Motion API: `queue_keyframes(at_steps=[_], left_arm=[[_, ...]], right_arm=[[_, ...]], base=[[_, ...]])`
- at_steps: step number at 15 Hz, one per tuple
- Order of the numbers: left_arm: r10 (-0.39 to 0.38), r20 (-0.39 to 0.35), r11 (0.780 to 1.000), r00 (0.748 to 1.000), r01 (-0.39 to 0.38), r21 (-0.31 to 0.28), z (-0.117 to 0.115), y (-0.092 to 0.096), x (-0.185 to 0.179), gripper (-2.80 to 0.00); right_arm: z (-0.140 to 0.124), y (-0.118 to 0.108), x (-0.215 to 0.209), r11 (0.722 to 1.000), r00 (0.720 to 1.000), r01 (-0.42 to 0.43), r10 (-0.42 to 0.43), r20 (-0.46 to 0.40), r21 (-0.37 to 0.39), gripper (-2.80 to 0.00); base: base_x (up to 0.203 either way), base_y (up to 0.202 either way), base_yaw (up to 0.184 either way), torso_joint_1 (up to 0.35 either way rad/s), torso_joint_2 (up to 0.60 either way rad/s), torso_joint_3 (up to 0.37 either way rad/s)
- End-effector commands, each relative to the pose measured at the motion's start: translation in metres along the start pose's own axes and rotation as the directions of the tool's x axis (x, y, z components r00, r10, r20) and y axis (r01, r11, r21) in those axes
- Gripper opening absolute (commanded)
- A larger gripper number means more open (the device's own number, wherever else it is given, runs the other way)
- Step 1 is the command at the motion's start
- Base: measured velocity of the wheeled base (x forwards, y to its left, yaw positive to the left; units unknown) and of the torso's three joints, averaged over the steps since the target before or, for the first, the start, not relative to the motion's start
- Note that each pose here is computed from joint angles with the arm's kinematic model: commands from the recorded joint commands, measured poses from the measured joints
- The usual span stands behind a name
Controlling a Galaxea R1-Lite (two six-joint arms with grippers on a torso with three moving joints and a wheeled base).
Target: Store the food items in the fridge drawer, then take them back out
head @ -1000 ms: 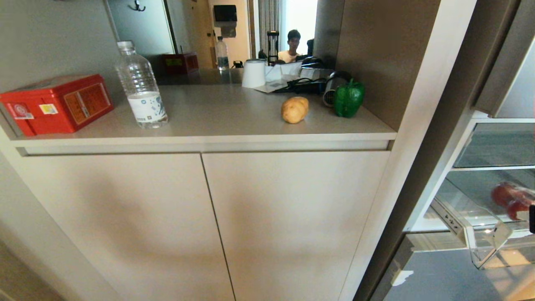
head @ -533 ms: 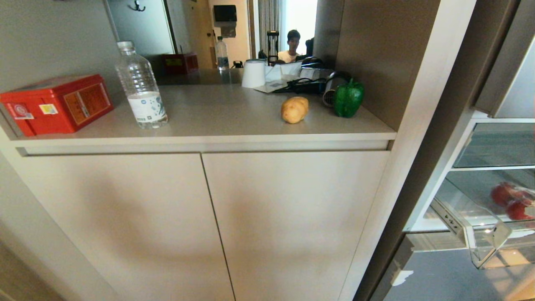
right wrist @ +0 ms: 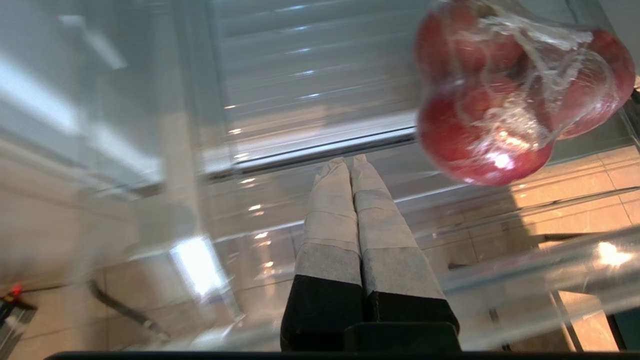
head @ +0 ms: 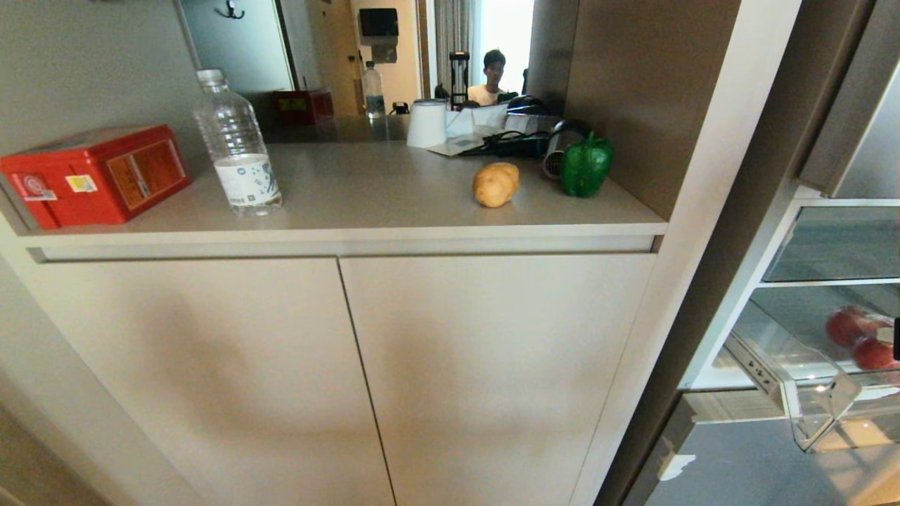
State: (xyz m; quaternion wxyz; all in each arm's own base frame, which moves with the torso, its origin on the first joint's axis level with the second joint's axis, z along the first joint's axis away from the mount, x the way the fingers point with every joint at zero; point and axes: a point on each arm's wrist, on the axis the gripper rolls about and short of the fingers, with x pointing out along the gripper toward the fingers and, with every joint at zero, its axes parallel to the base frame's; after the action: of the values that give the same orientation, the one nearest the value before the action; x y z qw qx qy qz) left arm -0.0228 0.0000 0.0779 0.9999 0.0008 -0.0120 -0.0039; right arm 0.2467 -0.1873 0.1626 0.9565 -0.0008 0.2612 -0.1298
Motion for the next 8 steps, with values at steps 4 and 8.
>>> queue_keyframes(at_steps=[4, 8], left_arm=[[0.0, -0.01, 1.0, 1.0, 0.0, 0.0, -0.003, 0.0, 0.001, -2.8], [0.0, -0.01, 1.0, 1.0, 0.0, 0.0, -0.003, 0.0, 0.001, -2.8]], right_arm=[[-0.012, -0.012, 0.015, 1.0, 0.999, 0.013, -0.012, -0.043, 0.021, -2.8], [-0.017, -0.023, 0.009, 0.999, 0.998, 0.047, -0.046, -0.049, 0.026, -2.8]], base=[[0.0, 0.0, 0.0, 0.0, 0.0, 0.0], [0.0, 0.0, 0.0, 0.0, 0.0, 0.0]])
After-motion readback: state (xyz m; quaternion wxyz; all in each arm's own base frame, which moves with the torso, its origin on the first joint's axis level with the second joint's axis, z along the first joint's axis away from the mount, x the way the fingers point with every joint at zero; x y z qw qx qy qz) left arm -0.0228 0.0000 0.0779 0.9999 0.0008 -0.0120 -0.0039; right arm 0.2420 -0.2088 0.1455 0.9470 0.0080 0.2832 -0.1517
